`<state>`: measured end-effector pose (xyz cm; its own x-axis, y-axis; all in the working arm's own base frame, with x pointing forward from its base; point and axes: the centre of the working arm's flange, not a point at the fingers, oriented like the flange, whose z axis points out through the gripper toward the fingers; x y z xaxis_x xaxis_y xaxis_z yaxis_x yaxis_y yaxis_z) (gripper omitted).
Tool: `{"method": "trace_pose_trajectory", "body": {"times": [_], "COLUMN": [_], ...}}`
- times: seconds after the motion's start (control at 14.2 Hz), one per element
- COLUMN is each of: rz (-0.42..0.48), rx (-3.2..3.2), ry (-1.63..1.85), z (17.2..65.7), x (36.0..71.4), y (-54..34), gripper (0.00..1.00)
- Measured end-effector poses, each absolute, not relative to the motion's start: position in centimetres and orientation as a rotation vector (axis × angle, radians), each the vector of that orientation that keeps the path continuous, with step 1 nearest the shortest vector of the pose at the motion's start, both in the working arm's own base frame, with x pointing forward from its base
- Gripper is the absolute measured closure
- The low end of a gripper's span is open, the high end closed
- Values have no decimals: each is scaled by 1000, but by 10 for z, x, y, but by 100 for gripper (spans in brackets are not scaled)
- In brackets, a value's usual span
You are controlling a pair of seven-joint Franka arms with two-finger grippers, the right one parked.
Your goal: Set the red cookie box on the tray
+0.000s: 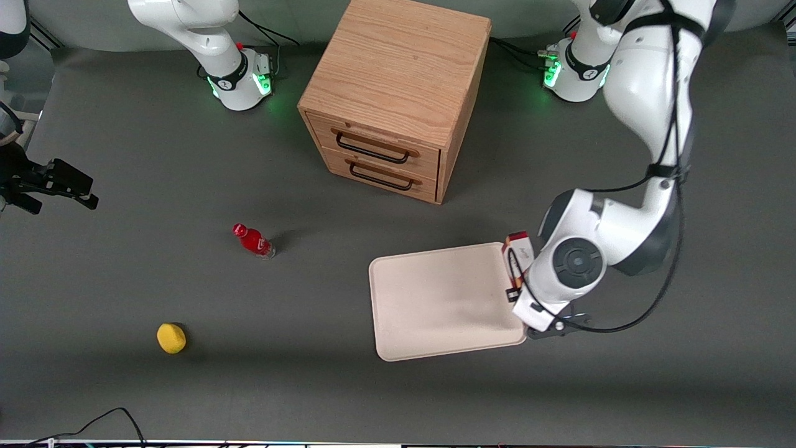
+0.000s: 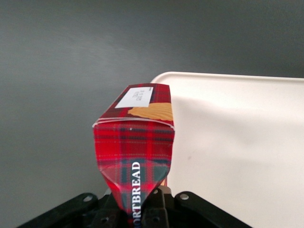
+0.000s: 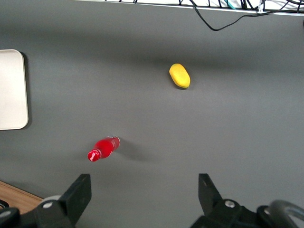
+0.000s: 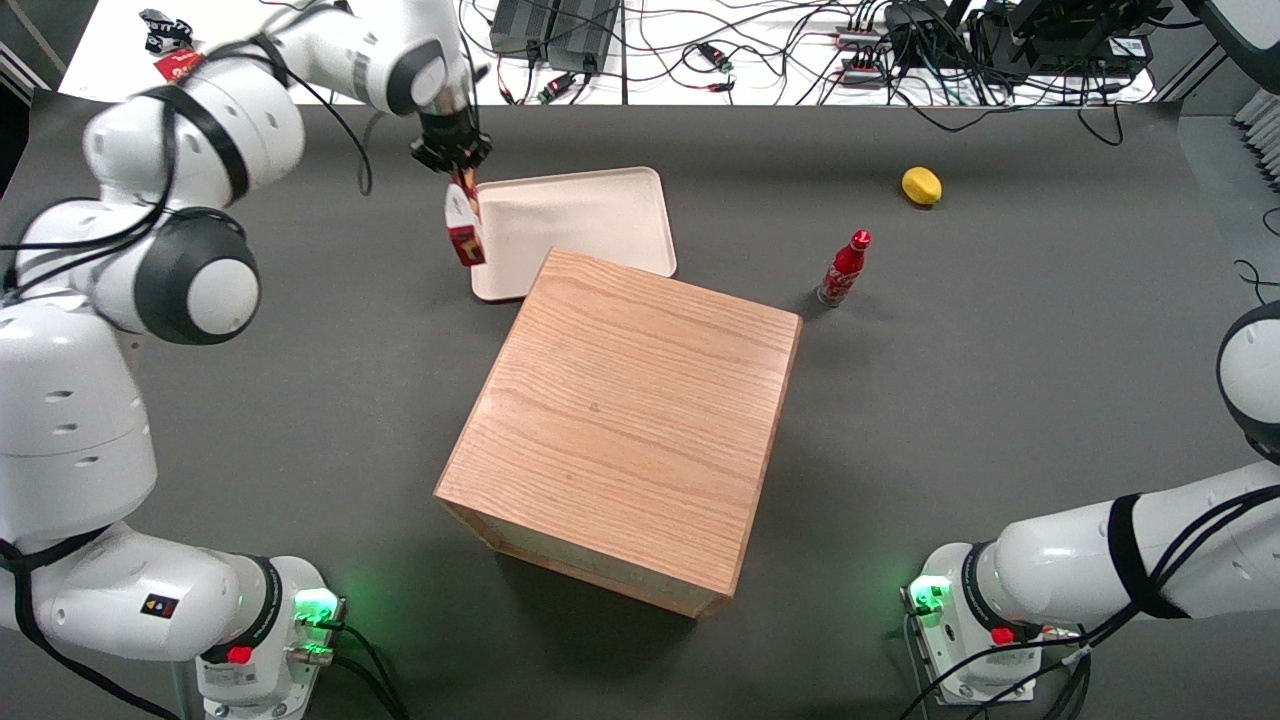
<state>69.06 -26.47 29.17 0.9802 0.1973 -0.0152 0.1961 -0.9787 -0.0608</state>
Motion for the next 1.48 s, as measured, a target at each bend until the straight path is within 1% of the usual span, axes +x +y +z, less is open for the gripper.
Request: {"method": "trace_pose_trajectory", "body": {"times": [0.14,0.28,0.42,0.49,0.64,0.71,0.78,0.85,0.99,1.06,1.27,1.41,1.48], "rz": [3,1,1,2,2,0,-9,-16,16,23,39,66,69], "rx": [-3097,-3106,-3110,-3112,-3113,-3114,-3116,-3115,-3087,-3075,-3046,-3036,-3040], "ry": [-302,-298,-254,-224,-206,-205,-208,-211,-224,-221,-135,8,68], "z": [253,235,234,234,234,235,239,248,288,321,437,491,509], "x": [693,694,695,695,695,696,698,701,706,707,695,680,672], "y": [-277,-280,-280,-279,-278,-278,-276,-273,-254,-241,-177,-127,-103], "gripper": [90,90,91,84,65,52,43,30,11,1,0,0,0]}}
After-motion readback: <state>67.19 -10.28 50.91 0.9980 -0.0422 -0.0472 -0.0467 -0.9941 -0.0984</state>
